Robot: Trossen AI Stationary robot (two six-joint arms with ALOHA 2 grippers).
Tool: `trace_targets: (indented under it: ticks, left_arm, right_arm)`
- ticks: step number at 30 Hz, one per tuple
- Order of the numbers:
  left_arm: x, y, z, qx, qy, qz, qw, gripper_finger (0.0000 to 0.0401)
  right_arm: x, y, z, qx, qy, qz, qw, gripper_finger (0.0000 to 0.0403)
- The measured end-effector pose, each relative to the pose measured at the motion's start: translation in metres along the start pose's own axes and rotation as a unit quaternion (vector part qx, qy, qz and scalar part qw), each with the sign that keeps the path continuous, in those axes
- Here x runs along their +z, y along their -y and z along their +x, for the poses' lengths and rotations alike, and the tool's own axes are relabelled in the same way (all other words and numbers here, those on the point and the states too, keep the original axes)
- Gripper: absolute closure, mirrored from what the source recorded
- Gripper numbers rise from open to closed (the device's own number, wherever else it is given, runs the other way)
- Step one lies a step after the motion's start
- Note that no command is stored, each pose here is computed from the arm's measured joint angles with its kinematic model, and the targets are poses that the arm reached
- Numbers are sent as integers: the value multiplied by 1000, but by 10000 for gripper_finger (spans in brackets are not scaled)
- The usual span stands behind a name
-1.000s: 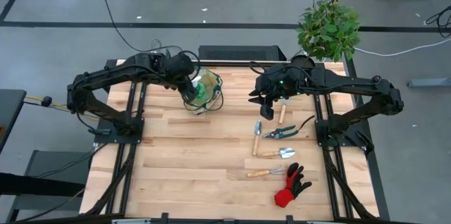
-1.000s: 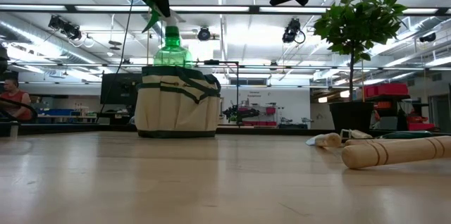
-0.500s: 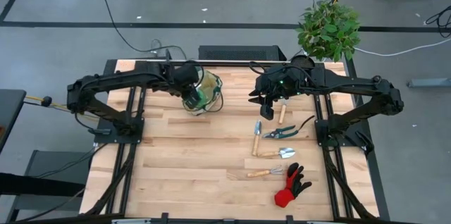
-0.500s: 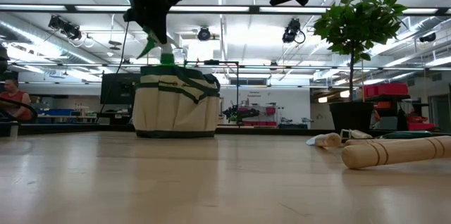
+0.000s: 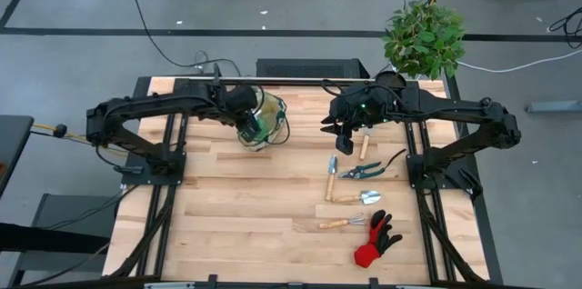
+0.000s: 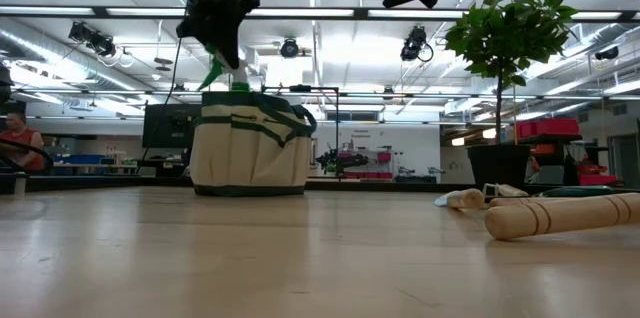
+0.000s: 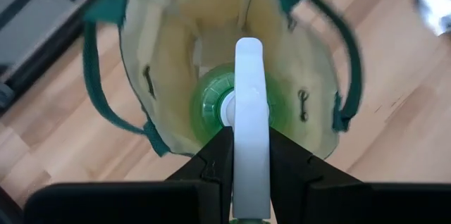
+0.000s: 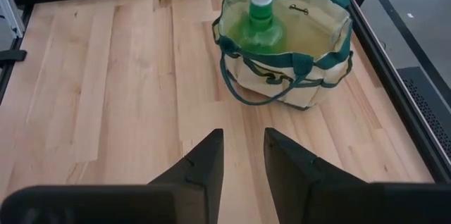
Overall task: Pick & Place Garden tools in Gardening bag
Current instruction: Put the green spray bottle into the gardening bag
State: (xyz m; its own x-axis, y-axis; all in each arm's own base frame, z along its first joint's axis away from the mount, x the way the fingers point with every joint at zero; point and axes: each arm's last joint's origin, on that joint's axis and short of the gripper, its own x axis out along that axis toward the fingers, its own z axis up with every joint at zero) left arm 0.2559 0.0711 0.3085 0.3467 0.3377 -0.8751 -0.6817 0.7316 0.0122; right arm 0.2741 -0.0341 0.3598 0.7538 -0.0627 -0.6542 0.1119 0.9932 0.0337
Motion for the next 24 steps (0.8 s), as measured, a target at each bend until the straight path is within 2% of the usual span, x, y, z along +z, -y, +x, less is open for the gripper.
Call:
trace_targets:
  ticks: [8,12,21,24]
  left_arm:
    - [-11,1,19,-13,-19,15,1000,330]
    - [-9,2,19,-29,-11,53,998,330]
    - [-10,-3,-2,-58,24,50,997,330]
    - [-12,-6,-11,-65,40,70,995,330]
  right_arm:
    - [0,0,0,0,0,-1,1000,300]
    - [0,0,0,0,0,-5,1000,300]
    - [0,0,0,0,0,-2,1000,300]
    - [1,0,0,0,5,-2,1000,300]
